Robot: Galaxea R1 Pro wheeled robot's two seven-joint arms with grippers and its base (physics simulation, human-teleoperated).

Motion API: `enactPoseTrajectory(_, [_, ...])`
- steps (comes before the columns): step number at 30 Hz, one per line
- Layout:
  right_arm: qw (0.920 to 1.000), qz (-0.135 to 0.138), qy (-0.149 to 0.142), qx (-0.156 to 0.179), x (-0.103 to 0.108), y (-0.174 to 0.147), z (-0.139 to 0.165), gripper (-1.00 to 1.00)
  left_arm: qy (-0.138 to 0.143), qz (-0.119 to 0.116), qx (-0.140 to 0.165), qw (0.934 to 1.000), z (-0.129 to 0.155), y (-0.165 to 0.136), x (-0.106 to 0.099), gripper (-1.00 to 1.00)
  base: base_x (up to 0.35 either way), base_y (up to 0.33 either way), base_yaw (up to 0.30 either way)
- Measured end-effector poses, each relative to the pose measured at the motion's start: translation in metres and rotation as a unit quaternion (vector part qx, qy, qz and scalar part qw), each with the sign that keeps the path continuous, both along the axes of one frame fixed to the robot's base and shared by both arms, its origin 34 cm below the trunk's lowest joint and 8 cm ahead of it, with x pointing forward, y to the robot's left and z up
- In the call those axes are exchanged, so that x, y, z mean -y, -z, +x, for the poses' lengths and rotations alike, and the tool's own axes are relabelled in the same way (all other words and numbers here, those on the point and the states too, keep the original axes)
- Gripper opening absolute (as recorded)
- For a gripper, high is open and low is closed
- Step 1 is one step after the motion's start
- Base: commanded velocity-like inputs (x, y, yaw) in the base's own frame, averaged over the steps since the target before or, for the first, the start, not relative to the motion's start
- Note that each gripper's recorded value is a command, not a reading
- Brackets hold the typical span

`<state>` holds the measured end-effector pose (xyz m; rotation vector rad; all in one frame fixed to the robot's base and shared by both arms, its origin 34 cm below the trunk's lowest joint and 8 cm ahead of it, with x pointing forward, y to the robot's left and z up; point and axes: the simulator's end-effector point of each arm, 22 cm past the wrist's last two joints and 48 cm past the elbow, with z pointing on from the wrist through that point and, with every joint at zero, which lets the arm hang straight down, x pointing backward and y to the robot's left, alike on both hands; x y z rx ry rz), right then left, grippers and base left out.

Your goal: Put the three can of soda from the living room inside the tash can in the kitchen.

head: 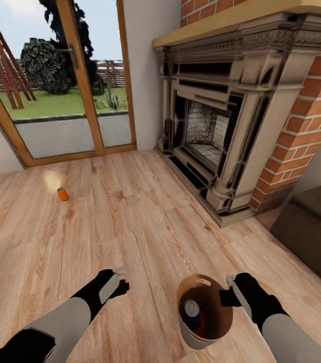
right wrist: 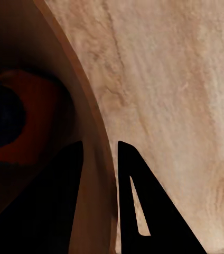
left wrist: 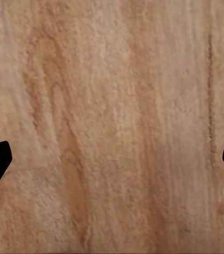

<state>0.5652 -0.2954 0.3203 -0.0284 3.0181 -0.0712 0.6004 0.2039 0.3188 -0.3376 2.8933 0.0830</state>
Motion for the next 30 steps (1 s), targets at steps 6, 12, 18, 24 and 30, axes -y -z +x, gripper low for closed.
enactPoseTrajectory(6, [1.0,0.004,0.002,-0.003,-0.002,0.005,-0.004,-1.0,-0.003,0.001,0.01,0.9999,0.003,0.002,-0.001,1.0,0.105,0.288,0.255])
enactPoseTrajectory(12, [0.9998,0.004,0.005,-0.021,0.0,0.015,-0.017,-1.0,-0.002,-0.003,0.011,0.9999,0.003,0.005,0.001,1.0,0.109,0.299,0.243])
enactPoseTrajectory(18, [0.9999,0.004,0.007,-0.015,0.003,0.018,-0.016,-1.0,-0.003,-0.009,0.01,0.9999,0.002,0.008,0.003,1.0,0.176,0.281,0.216])
enactPoseTrajectory(24, [0.9999,0.0,0.006,0.015,0.011,0.021,-0.01,-1.0,-0.004,-0.008,0.017,0.9998,0.004,0.008,0.003,1.0,0.29,0.071,0.048])
enactPoseTrajectory(30, [0.9997,-0.005,0.005,0.024,0.021,0.025,-0.014,-1.0,-0.004,-0.006,0.022,0.9997,0.007,0.007,0.003,1.0,0.328,-0.047,0.007])
